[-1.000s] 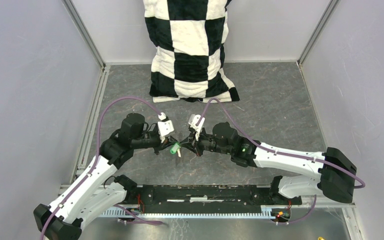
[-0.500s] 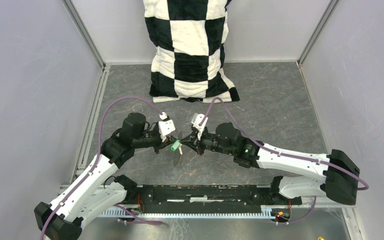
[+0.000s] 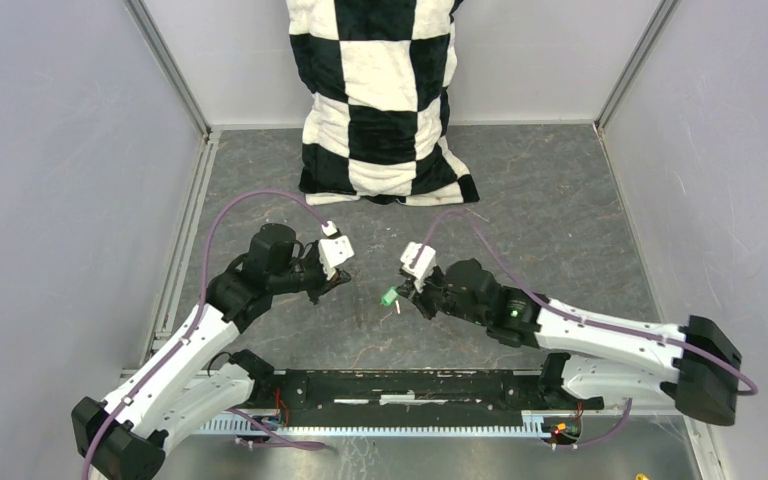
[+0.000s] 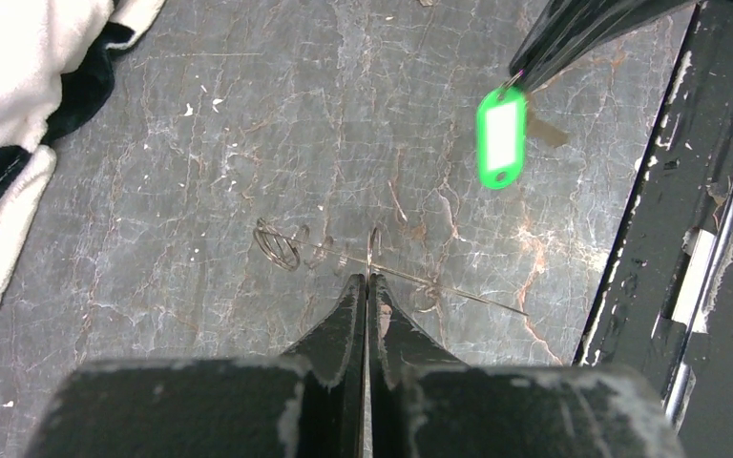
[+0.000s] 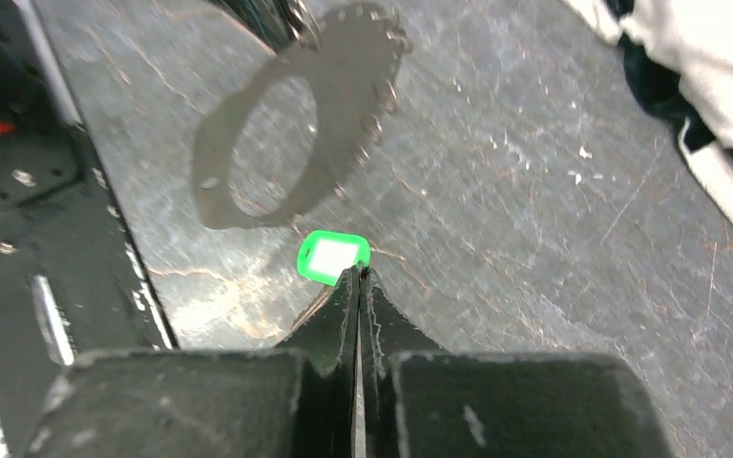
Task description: Put the keys on the keyring
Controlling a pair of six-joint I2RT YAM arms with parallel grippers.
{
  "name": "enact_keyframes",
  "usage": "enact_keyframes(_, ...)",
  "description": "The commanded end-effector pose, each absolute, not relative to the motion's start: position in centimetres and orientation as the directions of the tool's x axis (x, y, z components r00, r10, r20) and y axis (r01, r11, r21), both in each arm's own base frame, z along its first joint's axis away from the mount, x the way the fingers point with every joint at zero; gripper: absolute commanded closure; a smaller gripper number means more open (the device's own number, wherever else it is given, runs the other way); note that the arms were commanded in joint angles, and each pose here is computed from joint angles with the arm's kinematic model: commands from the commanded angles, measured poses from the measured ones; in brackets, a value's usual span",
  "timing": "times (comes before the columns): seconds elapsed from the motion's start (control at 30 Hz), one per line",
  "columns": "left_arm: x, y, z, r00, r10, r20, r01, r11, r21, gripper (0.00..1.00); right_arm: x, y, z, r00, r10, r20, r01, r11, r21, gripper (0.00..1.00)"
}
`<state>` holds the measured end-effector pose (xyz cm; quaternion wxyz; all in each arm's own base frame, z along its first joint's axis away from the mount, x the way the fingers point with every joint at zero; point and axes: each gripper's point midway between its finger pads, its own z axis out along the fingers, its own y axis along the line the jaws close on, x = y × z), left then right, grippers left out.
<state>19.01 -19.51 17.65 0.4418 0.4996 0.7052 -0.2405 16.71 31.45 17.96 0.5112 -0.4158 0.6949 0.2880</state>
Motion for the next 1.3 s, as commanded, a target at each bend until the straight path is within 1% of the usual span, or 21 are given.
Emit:
enact_keyframes(0.0,20.0,-20.1,19.0,-0.079,0.462,-0.884,0.908,0.399,0.127,0.98,18.7,31.5,16.3,-0.126,-0.442,-0.888,-0.844,0.518,-0.138,0.99)
enact_keyframes(0.1,19.9,-20.2,19.1,-0.081,0.457,-0.886,0.91,0.397,0.122,0.98,20.2,32.1,15.2,-0.128,-0.488,-0.863,-0.82,0.542,-0.185,0.99)
enact_keyframes(0.2,19.9,-19.8,19.1,-0.085,0.465,-0.881,0.905,0.406,0.127,0.98,20.8,30.7,11.5,-0.164,-0.563,-0.81,-0.788,0.568,-0.236,1.0)
enact_keyframes(0.23,19.8,-19.7,19.1,-0.084,0.468,-0.88,0.904,0.407,0.13,0.98,20.6,30.2,10.0,-0.173,-0.559,-0.811,-0.785,0.576,-0.23,1.0)
enact_keyframes(0.3,19.6,-19.6,18.9,-0.088,0.469,-0.879,0.905,0.406,0.126,0.98,19.7,29.1,7.2,-0.202,-0.539,-0.818,-0.787,0.587,-0.192,1.0)
enact_keyframes(0.37,19.4,-19.7,18.6,-0.095,0.467,-0.879,0.909,0.401,0.114,0.98,18.6,29.1,5.6,-0.247,-0.473,-0.846,-0.79,0.604,-0.107,1.0)
enact_keyframes(0.5,19.4,-19.9,18.6,-0.11,0.463,-0.879,0.91,0.402,0.098,0.98,17.9,28.8,4.2,-0.304,-0.389,-0.87,-0.77,0.638,-0.016,1.0)
enact_keyframes(0.53,19.4,-19.8,18.7,-0.107,0.463,-0.88,0.91,0.402,0.101,0.98,17.9,28.5,4.0,-0.314,-0.371,-0.874,-0.76,0.65,-0.003,0.97)
enact_keyframes(0.57,19.4,-19.8,18.7,-0.105,0.464,-0.88,0.91,0.402,0.104,0.98,17.9,28.3,3.8,-0.322,-0.364,-0.874,-0.751,0.66,0.002,0.92)
enact_keyframes(0.6,19.4,-19.8,18.7,-0.106,0.465,-0.879,0.911,0.4,0.102,0.98,18.0,28.0,3.6,-0.335,-0.358,-0.871,-0.738,0.674,0.007,0.82)
enact_keyframes(0.7,19.4,-19.9,18.8,-0.108,0.462,-0.88,0.911,0.401,0.098,0.98,18.0,27.2,3.1,-0.359,-0.353,-0.864,-0.721,0.693,0.016,0.68)
enact_keyframes(0.8,19.3,-19.9,18.8,-0.112,0.458,-0.882,0.911,0.402,0.093,0.98,18.1,26.3,3.2,-0.384,-0.331,-0.862,-0.697,0.717,0.035,0.48)
enact_keyframes(0.9,19.3,-19.9,18.8,-0.116,0.457,-0.882,0.909,0.407,0.091,0.98,18.7,24.9,3.6,-0.42,-0.292,-0.86,-0.645,0.762,0.056,0.41)
enact_keyframes(1.0,19.4,-19.9,19.1,-0.119,0.452,-0.884,0.908,0.41,0.087,0.98,19.2,23.6,4.0,-0.496,-0.232,-0.837,-0.573,0.811,0.115,0.35)
enact_keyframes(1.07,19.5,-20.0,19.2,-0.123,0.45,-0.885,0.907,0.412,0.084,0.98,18.2,23.8,4.0,-0.53,-0.221,-0.819,-0.589,0.791,0.168,0.32)
enact_keyframes(1.17,19.5,-20.0,19.5,-0.124,0.453,-0.883,0.907,0.412,0.084,0.98,16.0,24.4,3.8,-0.583,-0.236,-0.778,-0.629,0.737,0.247,0.22)
enact_keyframes(1.27,19.4,-19.9,19.8,-0.128,0.455,-0.881,0.907,0.413,0.082,0.98,13.8,25.0,3.7,-0.645,-0.24,-0.726,-0.642,0.686,0.343,0.2)
